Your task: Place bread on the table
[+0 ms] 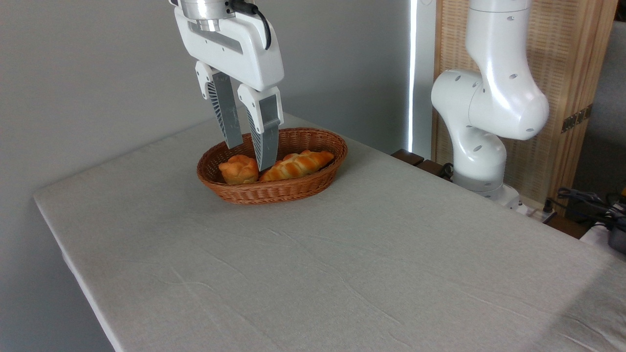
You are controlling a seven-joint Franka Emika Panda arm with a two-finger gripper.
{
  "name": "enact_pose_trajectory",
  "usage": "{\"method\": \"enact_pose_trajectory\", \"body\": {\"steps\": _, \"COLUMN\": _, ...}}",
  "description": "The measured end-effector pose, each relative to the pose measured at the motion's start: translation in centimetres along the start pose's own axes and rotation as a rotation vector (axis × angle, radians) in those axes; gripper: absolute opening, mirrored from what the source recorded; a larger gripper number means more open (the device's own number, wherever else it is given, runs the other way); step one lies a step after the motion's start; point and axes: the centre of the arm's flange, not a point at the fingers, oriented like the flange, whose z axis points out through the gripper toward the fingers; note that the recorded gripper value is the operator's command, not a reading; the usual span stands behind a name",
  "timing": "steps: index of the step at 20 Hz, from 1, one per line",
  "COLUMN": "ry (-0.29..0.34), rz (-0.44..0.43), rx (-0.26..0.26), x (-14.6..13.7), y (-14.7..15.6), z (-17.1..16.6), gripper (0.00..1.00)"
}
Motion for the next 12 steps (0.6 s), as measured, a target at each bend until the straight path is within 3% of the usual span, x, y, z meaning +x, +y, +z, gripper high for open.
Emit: {"method": "enact_pose_trajectory", "body": {"steps": 12, "ry": -0.016, "rz": 0.001, "rx": -0.014, "x": -0.12, "y": 0.20, "z": 0.20, "gripper": 1.00}}
